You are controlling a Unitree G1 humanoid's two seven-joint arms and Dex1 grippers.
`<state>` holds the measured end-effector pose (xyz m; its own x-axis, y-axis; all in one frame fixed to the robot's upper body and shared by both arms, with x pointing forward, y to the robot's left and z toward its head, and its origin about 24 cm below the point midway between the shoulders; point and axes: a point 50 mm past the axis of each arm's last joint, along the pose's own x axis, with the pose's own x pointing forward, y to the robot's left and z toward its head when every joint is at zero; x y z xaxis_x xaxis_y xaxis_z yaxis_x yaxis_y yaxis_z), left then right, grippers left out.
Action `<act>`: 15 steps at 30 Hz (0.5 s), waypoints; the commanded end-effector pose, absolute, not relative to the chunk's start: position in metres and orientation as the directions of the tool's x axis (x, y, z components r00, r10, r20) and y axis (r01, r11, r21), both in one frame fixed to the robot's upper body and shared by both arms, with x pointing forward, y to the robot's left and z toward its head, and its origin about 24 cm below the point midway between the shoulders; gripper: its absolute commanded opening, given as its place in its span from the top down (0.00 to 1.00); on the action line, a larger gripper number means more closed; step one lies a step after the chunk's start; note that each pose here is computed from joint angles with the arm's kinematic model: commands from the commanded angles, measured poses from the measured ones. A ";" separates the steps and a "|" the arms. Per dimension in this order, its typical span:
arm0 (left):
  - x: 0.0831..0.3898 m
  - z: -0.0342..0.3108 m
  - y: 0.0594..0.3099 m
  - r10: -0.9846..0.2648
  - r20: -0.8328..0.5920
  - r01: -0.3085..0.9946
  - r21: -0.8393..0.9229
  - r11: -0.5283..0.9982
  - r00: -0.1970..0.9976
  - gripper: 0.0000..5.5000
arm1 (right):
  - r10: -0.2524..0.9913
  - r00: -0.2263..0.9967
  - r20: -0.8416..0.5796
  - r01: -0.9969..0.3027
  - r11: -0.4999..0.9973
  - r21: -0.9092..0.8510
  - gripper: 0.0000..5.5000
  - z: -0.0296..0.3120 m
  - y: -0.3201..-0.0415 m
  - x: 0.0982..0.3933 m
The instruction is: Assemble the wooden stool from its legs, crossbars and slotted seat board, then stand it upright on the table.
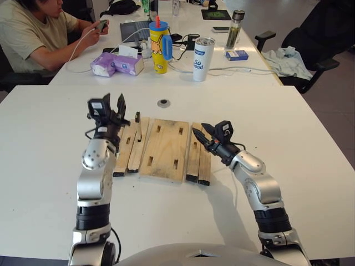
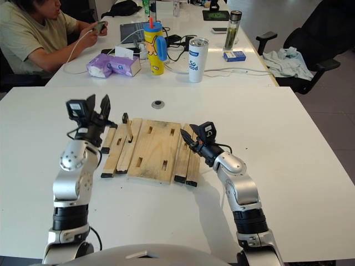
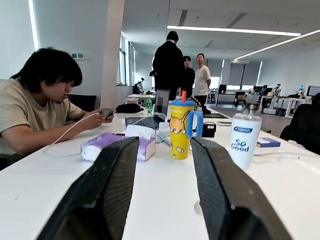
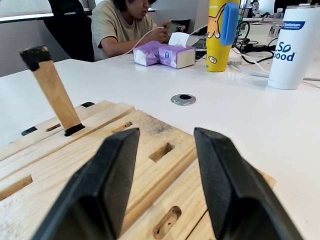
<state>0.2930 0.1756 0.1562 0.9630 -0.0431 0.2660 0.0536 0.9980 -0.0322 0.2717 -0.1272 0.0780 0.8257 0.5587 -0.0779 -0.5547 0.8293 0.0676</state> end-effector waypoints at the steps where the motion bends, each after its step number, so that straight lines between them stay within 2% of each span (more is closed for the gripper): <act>1: 0.309 0.182 0.177 -0.076 0.295 0.087 -0.023 0.996 0.952 0.65 | 0.559 0.827 -0.065 -0.556 0.829 0.054 0.63 0.081 -0.124 0.275; 15: 0.330 0.171 0.161 -0.141 0.186 0.147 -0.021 0.989 0.972 0.65 | 0.562 0.826 -0.046 -0.560 0.827 0.049 0.63 0.082 -0.118 0.279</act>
